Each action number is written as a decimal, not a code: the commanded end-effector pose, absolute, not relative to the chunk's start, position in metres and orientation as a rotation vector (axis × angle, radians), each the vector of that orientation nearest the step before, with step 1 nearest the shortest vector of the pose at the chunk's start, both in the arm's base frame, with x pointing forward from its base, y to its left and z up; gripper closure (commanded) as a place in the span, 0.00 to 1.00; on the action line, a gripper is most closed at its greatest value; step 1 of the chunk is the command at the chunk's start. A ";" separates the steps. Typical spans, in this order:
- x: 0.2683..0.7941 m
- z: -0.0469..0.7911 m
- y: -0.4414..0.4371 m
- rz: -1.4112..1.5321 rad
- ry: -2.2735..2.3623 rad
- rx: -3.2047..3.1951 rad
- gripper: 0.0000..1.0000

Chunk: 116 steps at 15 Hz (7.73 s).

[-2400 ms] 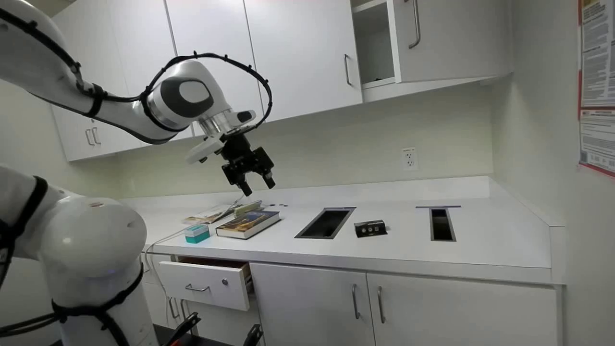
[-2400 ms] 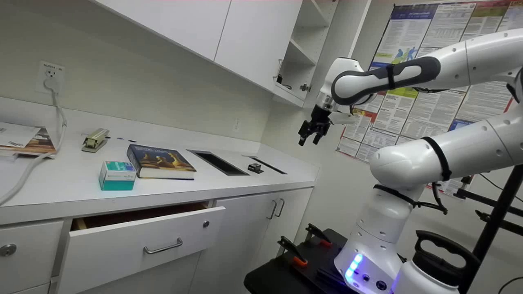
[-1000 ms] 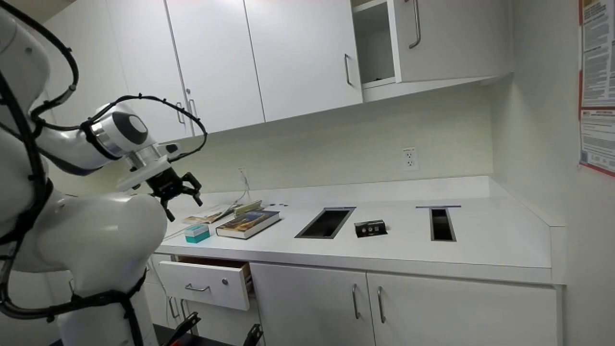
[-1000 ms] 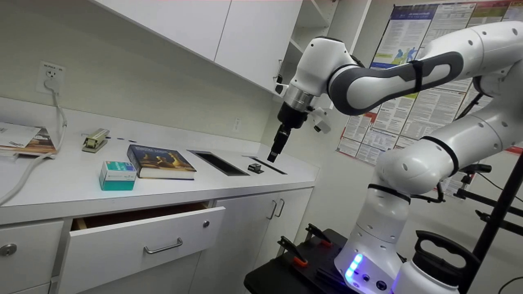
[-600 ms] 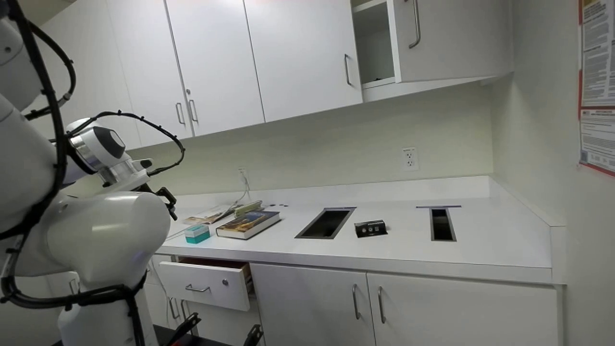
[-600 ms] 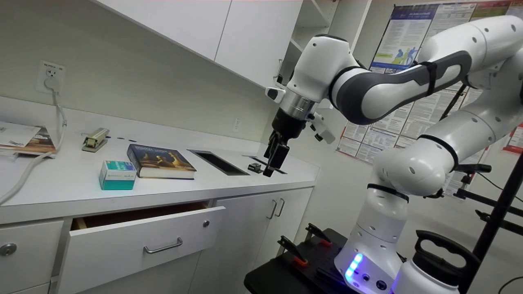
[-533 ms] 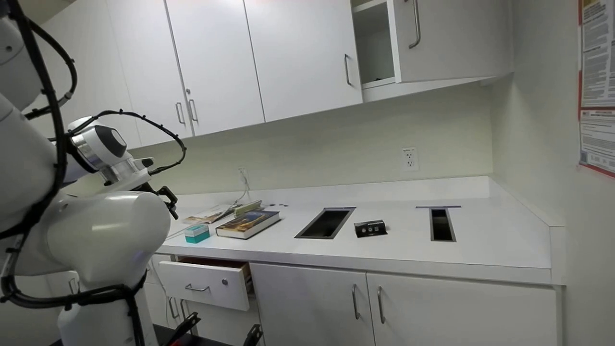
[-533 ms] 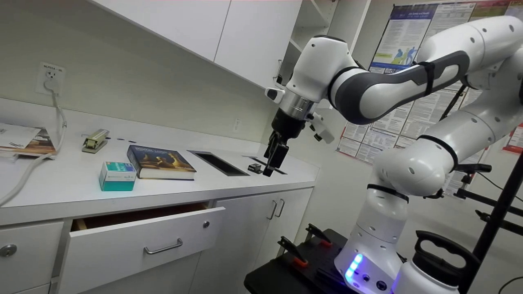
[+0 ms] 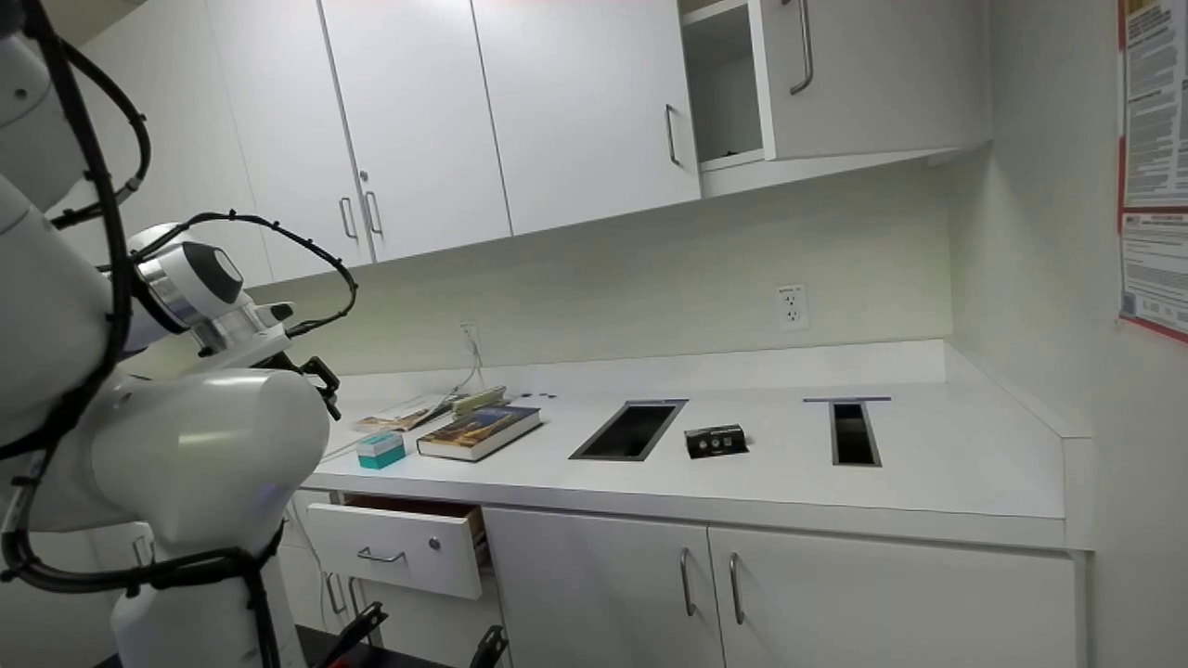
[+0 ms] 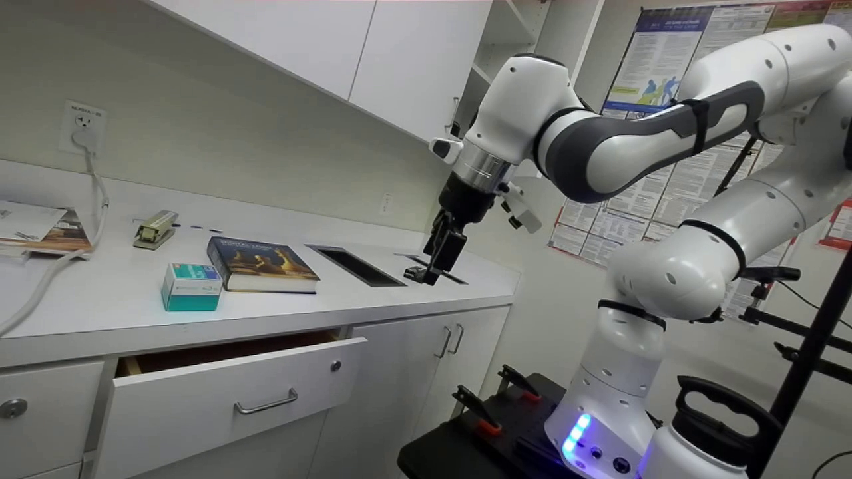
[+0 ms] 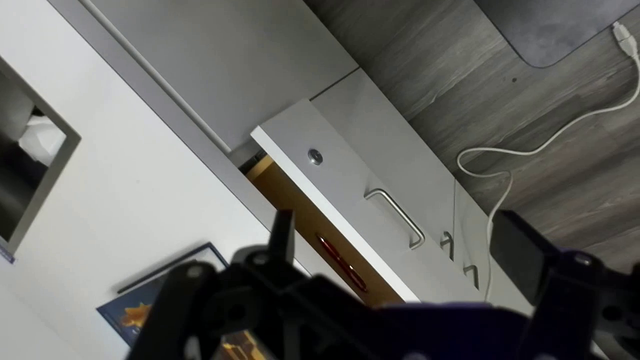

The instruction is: Open the top drawer of the bottom cabinet

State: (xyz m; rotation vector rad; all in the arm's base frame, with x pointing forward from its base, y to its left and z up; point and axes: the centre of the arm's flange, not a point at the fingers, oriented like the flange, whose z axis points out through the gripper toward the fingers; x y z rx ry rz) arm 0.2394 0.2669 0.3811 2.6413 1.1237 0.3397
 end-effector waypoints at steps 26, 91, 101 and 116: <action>0.212 0.134 0.482 0.371 1.710 2.062 0.00; 0.277 -0.068 0.442 0.982 1.006 1.444 0.00; 0.302 -0.071 0.436 0.983 0.968 1.433 0.26; 0.279 -0.075 0.436 0.968 0.930 1.449 0.98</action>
